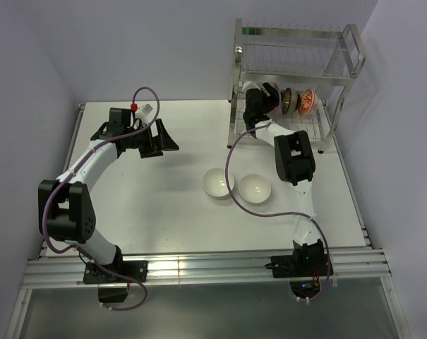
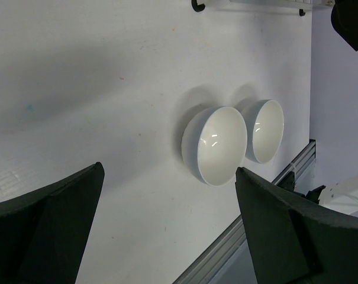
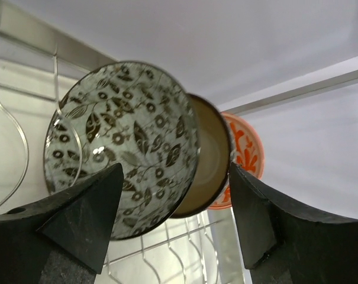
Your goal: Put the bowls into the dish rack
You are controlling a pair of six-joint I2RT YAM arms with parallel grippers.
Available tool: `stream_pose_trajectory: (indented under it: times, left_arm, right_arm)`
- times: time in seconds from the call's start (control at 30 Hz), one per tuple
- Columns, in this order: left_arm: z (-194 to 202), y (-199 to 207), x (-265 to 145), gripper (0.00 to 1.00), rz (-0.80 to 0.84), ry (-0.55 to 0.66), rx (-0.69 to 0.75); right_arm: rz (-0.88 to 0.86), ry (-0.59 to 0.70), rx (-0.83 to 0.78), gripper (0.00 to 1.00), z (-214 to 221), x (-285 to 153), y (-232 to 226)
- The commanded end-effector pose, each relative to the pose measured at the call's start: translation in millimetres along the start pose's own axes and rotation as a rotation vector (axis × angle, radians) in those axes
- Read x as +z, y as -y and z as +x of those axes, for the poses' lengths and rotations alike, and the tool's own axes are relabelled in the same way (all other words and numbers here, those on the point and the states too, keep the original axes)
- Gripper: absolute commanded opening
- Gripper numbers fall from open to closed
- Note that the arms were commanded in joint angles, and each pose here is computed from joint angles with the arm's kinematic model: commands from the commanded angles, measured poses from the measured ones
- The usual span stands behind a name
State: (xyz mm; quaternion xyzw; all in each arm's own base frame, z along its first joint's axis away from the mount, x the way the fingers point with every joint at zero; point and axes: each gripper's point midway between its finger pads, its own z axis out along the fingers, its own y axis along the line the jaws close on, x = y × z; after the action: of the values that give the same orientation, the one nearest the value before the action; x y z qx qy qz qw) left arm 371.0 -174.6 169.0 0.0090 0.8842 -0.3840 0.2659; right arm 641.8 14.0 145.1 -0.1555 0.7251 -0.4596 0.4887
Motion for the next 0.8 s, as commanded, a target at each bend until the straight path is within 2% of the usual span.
stream_pose_trajectory:
  times: [0.0,0.4,0.77]
  left_arm:
    - [-15,18,-14,1.0,0.032,0.056,0.047]
    - [-17,21,-18,1.0,0.031,0.067,0.047]
    - [-16,21,-20,0.99,0.022,0.073,0.043]
  right_arm:
    - [0.026,0.039,0.115,0.79,-28,-15,42]
    - [-0.035,-0.014,0.163,0.87,-14,-29,40]
    - [-0.104,-0.055,0.219,0.89,-5,-46,43]
